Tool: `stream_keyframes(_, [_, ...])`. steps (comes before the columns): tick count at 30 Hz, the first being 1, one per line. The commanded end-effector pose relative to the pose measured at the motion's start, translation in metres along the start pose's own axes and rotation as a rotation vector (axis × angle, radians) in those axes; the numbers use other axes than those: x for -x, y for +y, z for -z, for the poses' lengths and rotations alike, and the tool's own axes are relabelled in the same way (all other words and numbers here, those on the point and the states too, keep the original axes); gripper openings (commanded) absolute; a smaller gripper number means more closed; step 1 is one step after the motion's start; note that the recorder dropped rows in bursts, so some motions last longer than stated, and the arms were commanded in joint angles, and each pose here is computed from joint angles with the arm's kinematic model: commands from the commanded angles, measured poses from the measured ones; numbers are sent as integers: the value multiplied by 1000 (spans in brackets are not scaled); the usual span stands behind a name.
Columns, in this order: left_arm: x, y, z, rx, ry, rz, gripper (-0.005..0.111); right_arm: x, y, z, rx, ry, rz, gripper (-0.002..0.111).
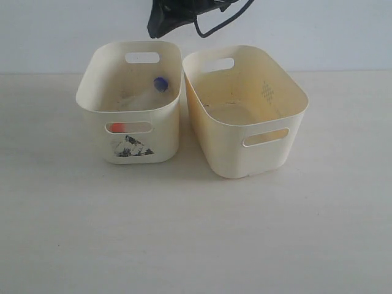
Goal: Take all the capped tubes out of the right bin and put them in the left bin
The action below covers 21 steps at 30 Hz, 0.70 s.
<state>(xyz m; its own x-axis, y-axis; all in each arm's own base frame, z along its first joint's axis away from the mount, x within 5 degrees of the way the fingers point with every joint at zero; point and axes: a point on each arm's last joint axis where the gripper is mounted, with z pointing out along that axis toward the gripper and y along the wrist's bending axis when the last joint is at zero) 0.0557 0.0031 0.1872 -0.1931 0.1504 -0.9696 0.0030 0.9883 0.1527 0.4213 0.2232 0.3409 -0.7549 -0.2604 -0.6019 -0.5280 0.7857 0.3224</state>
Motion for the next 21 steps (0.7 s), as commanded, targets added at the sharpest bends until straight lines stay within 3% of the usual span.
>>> stream_keyframes(1, [2, 0, 1, 1, -15, 13, 4, -3, -1, 44, -176, 45, 73, 2])
stream_keyframes(6, [2, 0, 1, 1, -15, 13, 4, -2, -4, 97, -369, -27, 78, 2])
stream_keyframes(13, [2, 0, 1, 1, -15, 13, 4, -42, 17, 173, -374, -69, 67, 0])
stream_keyframes(21, [2, 0, 1, 1, -15, 13, 4, -108, 32, 219, -377, -67, -16, 0])
